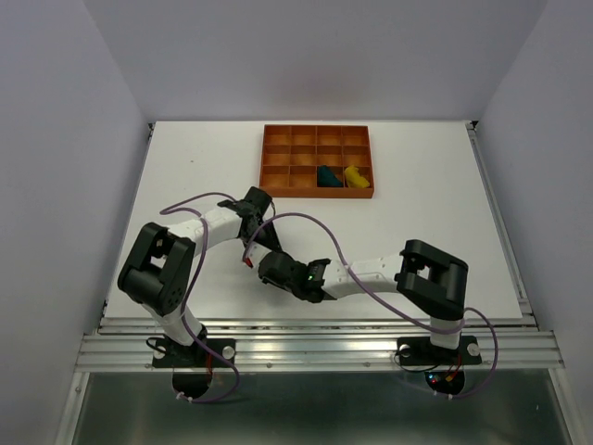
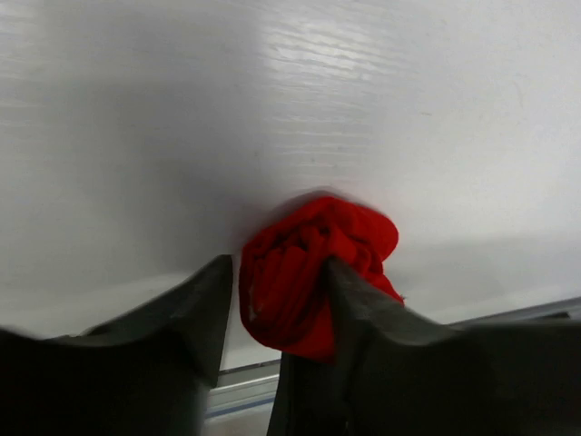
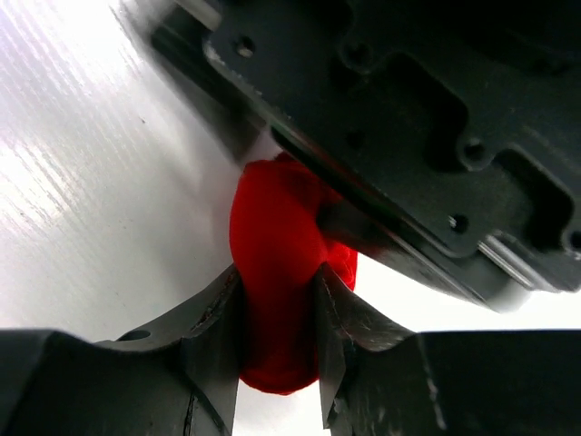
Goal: Roll the socks
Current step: Place the rolled socks into the container
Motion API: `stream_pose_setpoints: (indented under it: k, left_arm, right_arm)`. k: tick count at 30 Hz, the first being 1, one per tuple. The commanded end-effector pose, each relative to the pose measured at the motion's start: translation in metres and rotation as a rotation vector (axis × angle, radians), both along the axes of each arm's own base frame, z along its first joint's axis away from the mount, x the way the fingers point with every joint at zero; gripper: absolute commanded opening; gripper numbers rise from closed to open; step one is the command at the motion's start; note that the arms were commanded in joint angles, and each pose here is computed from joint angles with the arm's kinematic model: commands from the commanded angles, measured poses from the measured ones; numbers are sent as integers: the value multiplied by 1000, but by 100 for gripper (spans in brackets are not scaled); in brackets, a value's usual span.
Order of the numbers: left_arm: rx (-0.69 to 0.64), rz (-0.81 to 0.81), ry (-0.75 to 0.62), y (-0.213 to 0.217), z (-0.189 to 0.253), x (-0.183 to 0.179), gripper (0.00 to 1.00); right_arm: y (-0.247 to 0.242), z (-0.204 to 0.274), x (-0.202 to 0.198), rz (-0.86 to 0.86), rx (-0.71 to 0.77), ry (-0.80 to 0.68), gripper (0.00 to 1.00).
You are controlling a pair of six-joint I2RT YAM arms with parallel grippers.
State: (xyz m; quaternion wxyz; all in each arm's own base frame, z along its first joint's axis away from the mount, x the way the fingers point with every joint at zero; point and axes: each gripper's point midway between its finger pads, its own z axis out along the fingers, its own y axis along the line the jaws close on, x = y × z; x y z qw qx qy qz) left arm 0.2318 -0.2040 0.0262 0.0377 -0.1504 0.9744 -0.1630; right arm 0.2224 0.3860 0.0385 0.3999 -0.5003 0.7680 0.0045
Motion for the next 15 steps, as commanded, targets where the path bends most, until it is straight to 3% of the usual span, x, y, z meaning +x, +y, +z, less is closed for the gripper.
stream_pose_setpoints:
  k: [1,4,15]
  left_arm:
    - [72,-17,-29,14,15,-2,75]
    - [90,1,-59,17,18,7,87]
    - [14,115,-310,16,80,105,88]
  right_arm:
    - [-1,-9,-3,-26,32,57,4]
    - [-2,3,-1,-45,103,71,1]
    - [-22,55,5,-133,285,49,1]
